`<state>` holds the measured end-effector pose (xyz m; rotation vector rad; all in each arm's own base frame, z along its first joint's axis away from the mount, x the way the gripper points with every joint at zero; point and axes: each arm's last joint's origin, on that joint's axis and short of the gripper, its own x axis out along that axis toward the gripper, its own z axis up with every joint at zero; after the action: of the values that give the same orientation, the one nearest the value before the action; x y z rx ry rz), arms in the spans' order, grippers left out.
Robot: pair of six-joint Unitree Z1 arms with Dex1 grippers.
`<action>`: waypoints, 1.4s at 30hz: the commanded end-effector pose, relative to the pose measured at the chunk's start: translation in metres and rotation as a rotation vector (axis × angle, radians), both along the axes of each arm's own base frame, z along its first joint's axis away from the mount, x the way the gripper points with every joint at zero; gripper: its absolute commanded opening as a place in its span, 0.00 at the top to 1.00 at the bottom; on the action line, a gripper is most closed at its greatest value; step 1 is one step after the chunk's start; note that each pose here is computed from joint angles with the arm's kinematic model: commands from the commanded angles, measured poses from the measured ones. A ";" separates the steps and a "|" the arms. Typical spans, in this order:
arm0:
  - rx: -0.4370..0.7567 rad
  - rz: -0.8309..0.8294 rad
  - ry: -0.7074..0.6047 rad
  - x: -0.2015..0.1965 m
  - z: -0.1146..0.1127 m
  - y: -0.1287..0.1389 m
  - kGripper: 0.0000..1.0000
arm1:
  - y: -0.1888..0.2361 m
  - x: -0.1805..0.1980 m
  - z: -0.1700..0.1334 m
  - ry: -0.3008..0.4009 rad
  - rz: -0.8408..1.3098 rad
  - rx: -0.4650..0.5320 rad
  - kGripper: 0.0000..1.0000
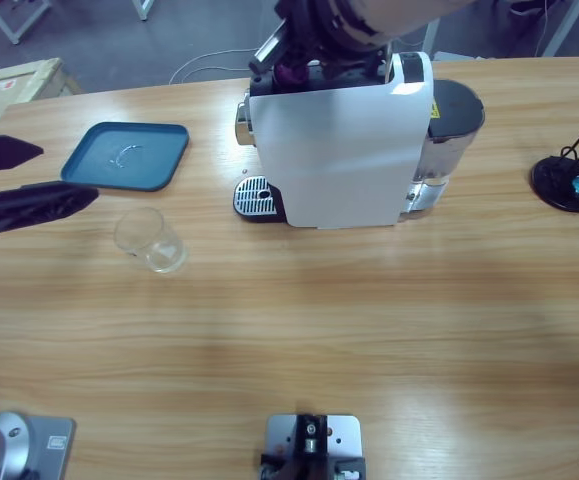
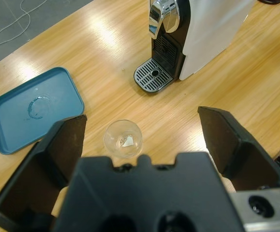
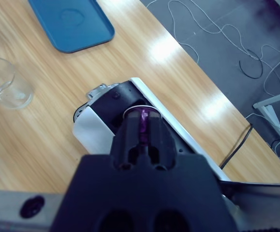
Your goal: Pour coffee
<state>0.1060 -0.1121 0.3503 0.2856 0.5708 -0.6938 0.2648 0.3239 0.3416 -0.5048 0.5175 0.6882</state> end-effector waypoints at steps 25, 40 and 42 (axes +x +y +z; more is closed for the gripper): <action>-0.001 -0.030 0.029 -0.001 -0.006 -0.004 0.00 | -0.108 -0.136 0.055 0.289 -0.136 0.242 1.00; -0.008 -0.059 0.047 -0.001 0.010 -0.006 0.00 | -0.103 0.008 0.013 0.153 -0.826 0.600 1.00; -0.003 -0.056 0.050 0.000 0.009 -0.007 0.00 | -0.088 0.016 0.017 0.168 -0.793 0.643 1.00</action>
<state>0.1042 -0.1138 0.3637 0.2677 0.5711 -0.7426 0.2252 0.1984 0.3736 0.2709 0.5796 0.1440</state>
